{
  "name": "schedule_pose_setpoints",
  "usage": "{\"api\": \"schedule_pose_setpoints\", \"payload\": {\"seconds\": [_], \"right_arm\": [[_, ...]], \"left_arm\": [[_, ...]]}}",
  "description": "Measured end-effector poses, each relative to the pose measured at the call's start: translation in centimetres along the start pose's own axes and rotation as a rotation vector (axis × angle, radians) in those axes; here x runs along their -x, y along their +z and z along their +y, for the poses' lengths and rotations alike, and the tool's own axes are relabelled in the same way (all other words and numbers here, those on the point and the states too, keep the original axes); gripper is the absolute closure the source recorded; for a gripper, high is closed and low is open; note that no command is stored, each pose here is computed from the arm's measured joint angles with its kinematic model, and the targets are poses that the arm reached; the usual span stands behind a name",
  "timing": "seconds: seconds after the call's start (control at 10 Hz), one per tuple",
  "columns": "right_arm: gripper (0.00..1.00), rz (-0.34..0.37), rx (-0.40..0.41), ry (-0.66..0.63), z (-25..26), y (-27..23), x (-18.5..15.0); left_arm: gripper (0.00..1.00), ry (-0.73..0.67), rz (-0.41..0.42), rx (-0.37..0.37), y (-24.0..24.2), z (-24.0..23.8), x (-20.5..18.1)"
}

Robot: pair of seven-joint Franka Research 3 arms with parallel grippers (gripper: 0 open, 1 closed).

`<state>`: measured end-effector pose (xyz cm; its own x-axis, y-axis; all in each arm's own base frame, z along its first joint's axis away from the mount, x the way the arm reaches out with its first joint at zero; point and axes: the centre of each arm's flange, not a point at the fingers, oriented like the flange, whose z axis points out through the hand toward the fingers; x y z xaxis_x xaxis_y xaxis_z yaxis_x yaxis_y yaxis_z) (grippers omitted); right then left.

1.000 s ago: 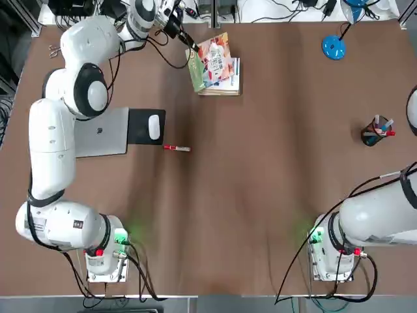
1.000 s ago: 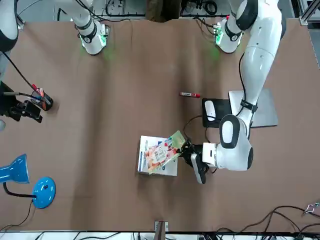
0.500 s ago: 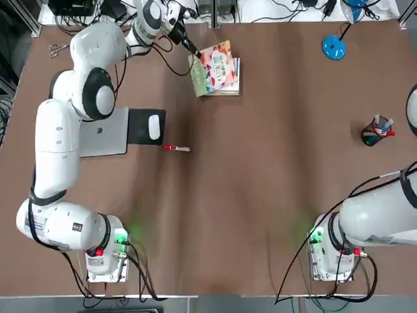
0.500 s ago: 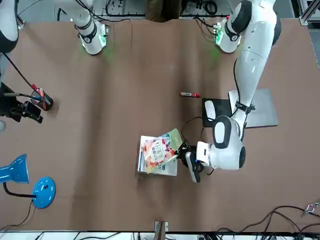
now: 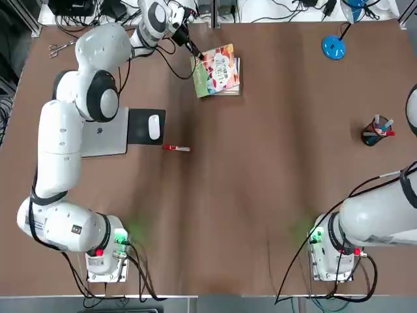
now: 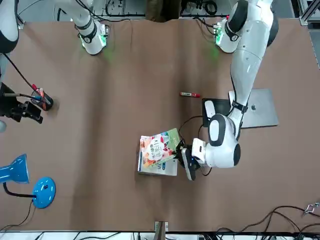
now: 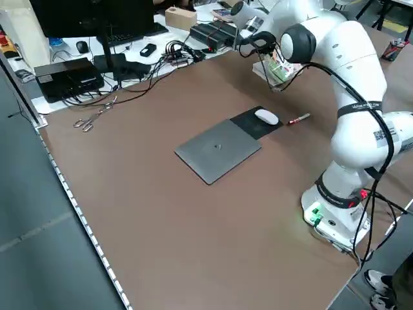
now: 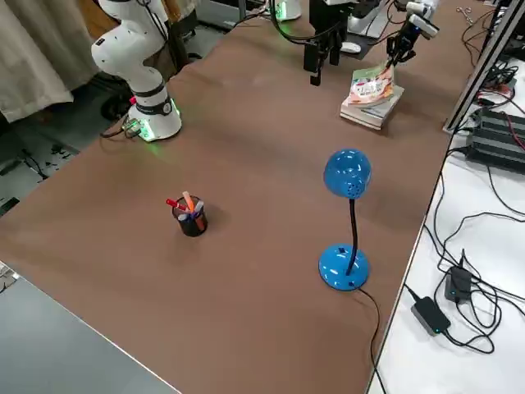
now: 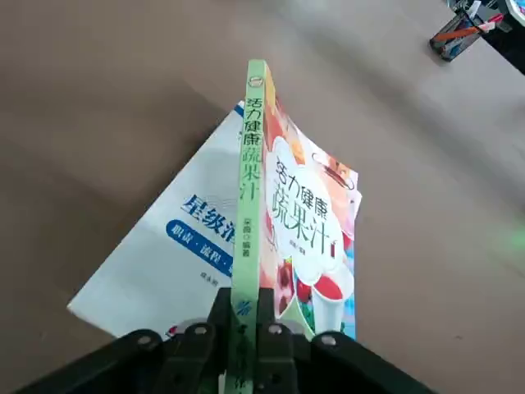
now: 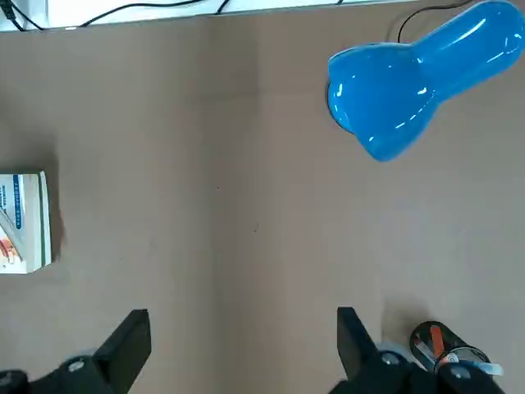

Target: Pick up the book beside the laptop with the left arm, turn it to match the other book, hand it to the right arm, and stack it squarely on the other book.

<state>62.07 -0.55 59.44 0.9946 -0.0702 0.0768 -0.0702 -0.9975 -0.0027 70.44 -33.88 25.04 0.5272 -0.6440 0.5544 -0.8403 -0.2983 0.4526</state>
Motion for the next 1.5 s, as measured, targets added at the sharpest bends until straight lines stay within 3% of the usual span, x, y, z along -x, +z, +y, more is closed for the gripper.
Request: {"api": "schedule_pose_setpoints", "payload": {"seconds": [0.5,0.7,0.8,1.2,1.3,1.4,1.5], "right_arm": [[0.04,0.009,-0.003,-0.014,-0.9,0.0,-0.1],[0.19,0.016,-0.017,-0.034,-2.4,0.5,-0.4],[0.38,0.013,-0.024,-0.038,-2.8,0.7,-0.4],[1.00,0.015,-0.041,-0.042,-3.4,1.7,-1.0],[1.00,0.017,-0.054,-0.021,-3.6,2.3,-1.3],[1.00,0.012,-0.076,0.029,-4.0,3.1,-1.7],[1.00,-0.006,-0.102,0.083,-5.0,4.1,-1.9]], "left_arm": [[0.85,0.080,-0.036,-0.039,1.7,0.9,-0.6],[0.85,0.097,-0.035,-0.045,1.6,0.9,-0.6],[0.82,0.104,-0.035,-0.046,1.7,0.8,-0.6],[0.24,0.114,-0.036,-0.047,2.0,0.8,-0.5],[0.08,0.117,-0.033,-0.049,1.9,0.8,-0.7],[0.00,0.114,-0.024,-0.057,1.3,0.9,-1.2],[0.00,0.075,-0.007,-0.072,0.1,1.2,-2.2]]}}
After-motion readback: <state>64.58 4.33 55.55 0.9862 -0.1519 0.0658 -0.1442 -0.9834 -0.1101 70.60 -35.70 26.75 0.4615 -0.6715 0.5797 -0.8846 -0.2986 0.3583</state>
